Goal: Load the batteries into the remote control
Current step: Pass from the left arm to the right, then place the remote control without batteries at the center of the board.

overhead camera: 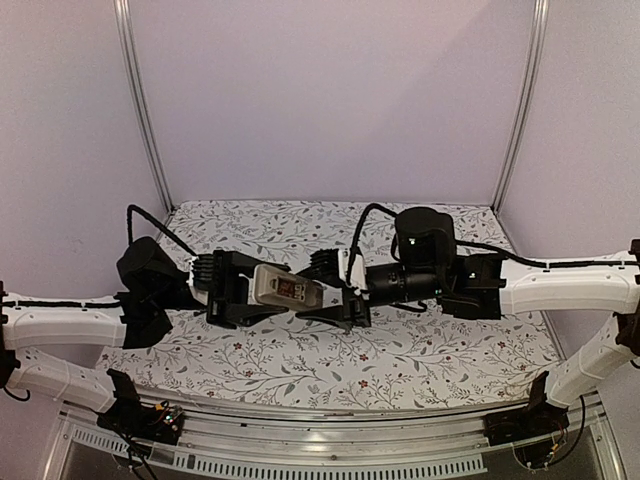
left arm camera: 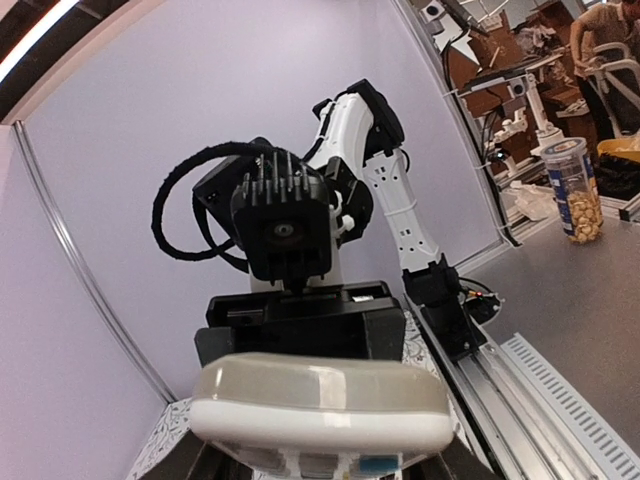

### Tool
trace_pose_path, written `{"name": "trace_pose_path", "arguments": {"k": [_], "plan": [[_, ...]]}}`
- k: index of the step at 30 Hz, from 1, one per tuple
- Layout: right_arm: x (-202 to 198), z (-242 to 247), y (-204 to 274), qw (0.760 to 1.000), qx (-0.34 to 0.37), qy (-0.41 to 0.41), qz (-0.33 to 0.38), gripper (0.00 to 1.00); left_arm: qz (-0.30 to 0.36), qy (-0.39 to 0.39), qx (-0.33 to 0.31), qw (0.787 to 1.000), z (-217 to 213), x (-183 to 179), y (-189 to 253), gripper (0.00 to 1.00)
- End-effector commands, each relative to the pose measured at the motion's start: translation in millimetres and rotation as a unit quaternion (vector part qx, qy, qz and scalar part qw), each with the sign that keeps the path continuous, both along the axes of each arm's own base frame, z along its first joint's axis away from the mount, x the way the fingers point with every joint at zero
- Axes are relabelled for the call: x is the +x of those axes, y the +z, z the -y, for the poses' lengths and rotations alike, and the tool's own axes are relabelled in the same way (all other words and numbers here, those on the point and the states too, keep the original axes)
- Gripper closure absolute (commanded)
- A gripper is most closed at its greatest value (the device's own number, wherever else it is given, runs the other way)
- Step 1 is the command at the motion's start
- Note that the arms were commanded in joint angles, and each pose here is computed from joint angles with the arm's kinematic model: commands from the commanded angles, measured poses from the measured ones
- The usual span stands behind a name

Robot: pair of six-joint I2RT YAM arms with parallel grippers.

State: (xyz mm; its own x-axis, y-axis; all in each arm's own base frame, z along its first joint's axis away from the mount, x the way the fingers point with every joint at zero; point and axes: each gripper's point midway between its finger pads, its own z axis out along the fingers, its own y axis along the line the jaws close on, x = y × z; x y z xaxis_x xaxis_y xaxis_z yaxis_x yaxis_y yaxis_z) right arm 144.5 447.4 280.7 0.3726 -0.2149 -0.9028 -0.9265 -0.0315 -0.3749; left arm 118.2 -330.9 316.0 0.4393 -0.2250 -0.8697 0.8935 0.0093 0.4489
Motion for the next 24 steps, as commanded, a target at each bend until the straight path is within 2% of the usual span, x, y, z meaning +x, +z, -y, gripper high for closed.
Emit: {"name": "trace_pose_path", "arguments": {"k": [1,3,8,9,12,13,16,18,21,24], "plan": [[3,-5,-3,1.000,-0.010,-0.010,0.005,0.49,0.012,0.013,-0.013,1.000,1,2,6,1.00],[1,-5,-3,1.000,-0.011,-0.005,0.007,0.61,0.012,0.018,-0.013,1.000,1,3,5,1.00],[3,-2,-4,0.999,-0.027,-0.011,0.019,0.71,0.014,0.047,-0.005,0.999,-2,10,-1,1.00],[5,-1,-5,0.999,-0.035,-0.015,0.023,0.72,0.012,0.058,-0.003,0.998,-3,14,-2,0.93],[8,5,-17,0.996,-0.074,-0.022,0.037,0.76,-0.003,0.084,0.012,0.996,-8,23,-9,0.19],[10,9,-26,0.994,-0.099,-0.026,0.039,0.77,-0.013,0.093,0.017,0.995,-12,26,-11,0.03],[18,25,-59,0.982,-0.179,-0.020,0.060,0.79,-0.041,0.085,0.055,0.994,-22,21,-27,0.00],[20,39,-90,0.966,-0.251,-0.004,0.069,0.80,-0.049,0.072,0.081,0.993,-30,12,-37,0.00],[21,54,-134,0.930,-0.356,0.032,0.079,0.82,-0.075,0.082,0.089,0.990,-43,12,-44,0.00],[21,57,-153,0.905,-0.415,0.063,0.071,0.83,-0.143,0.135,0.075,0.978,-56,32,-47,0.00]]}}
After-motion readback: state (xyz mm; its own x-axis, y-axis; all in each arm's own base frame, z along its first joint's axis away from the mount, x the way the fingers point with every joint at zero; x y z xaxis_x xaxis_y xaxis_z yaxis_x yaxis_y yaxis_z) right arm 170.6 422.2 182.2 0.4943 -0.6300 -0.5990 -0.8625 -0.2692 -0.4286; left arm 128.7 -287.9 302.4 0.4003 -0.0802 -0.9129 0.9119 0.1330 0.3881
